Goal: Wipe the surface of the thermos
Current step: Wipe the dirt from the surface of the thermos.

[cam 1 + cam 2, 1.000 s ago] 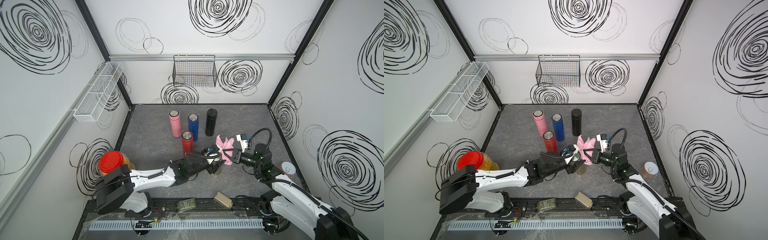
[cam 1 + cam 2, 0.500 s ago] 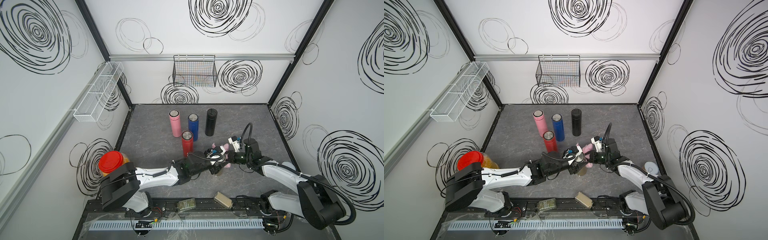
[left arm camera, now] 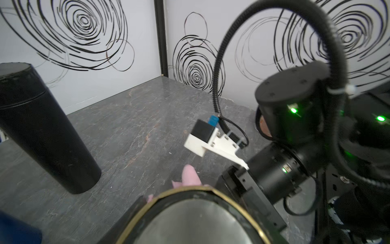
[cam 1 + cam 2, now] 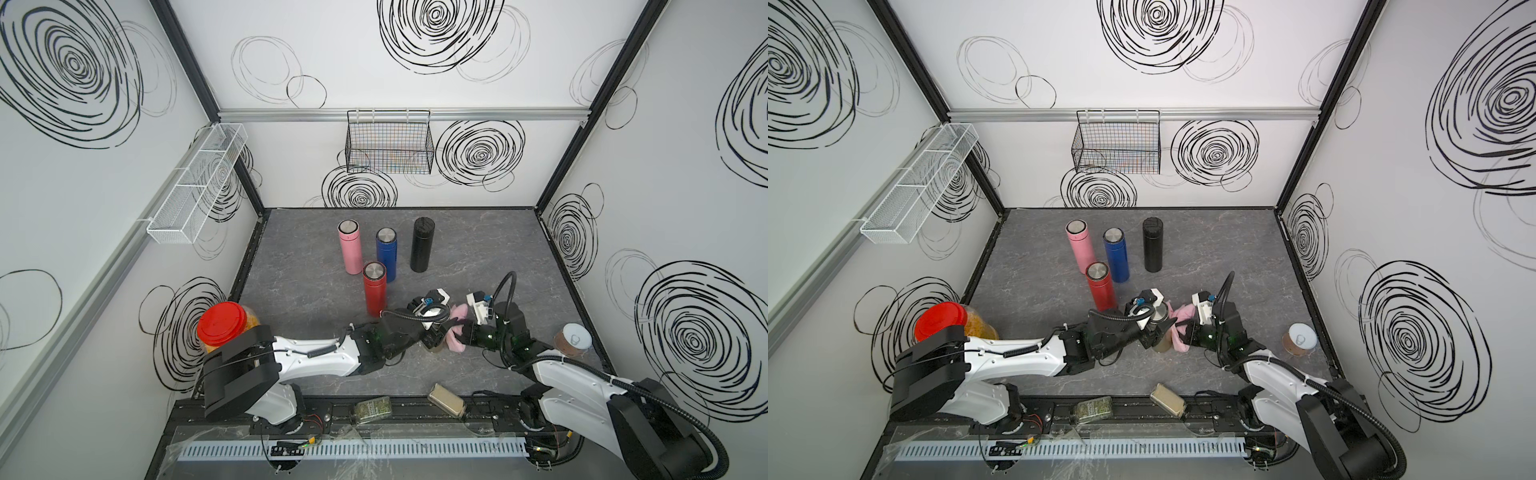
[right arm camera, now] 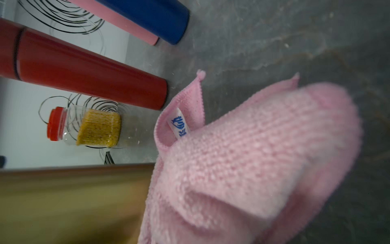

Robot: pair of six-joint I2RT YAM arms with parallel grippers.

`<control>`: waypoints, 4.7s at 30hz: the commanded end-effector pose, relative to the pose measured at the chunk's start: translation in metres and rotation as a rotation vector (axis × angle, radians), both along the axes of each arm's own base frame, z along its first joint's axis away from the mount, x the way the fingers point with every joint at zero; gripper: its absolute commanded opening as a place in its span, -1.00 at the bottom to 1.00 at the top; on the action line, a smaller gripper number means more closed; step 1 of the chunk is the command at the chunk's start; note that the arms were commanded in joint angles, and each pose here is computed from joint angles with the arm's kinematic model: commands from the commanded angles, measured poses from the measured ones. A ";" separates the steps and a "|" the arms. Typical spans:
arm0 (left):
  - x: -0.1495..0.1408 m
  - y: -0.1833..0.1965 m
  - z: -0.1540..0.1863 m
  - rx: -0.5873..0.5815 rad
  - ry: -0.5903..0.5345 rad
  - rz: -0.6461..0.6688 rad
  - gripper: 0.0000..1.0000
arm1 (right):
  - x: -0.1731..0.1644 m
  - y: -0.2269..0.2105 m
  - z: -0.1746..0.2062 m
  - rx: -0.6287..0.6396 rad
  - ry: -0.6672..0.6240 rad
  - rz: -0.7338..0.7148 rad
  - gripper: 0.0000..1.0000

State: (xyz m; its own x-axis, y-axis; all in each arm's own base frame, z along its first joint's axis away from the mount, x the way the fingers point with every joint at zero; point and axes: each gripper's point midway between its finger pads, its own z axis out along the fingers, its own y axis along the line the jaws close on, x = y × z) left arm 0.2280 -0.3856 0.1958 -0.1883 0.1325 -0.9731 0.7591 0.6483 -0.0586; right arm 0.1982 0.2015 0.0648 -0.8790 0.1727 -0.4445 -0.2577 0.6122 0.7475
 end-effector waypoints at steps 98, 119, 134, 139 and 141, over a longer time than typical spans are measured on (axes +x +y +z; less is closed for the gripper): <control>-0.010 -0.030 -0.010 0.020 -0.005 -0.316 -1.00 | 0.017 0.020 0.135 0.391 -0.199 0.176 -1.00; -0.005 -0.021 -0.016 0.044 -0.025 -0.221 -1.00 | 0.024 0.011 0.127 0.139 -0.229 -0.012 -1.00; -0.005 -0.020 -0.010 0.045 -0.039 -0.204 -1.00 | -0.002 0.026 0.221 0.385 -0.437 0.065 -1.00; -0.008 -0.027 -0.006 0.043 -0.044 -0.220 -1.00 | 0.006 0.048 0.189 0.342 -0.351 0.100 -1.00; -0.010 -0.030 -0.007 0.053 -0.043 -0.228 -1.00 | 0.008 0.059 0.177 0.322 -0.319 0.113 -1.00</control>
State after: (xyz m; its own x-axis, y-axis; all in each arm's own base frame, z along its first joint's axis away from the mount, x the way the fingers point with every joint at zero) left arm 0.2288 -0.4039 0.1966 -0.1177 0.1743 -0.9776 0.8633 0.5045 -0.0139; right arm 0.2103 0.2453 0.2552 -0.6869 0.3046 -0.6598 -0.5715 0.3344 0.7494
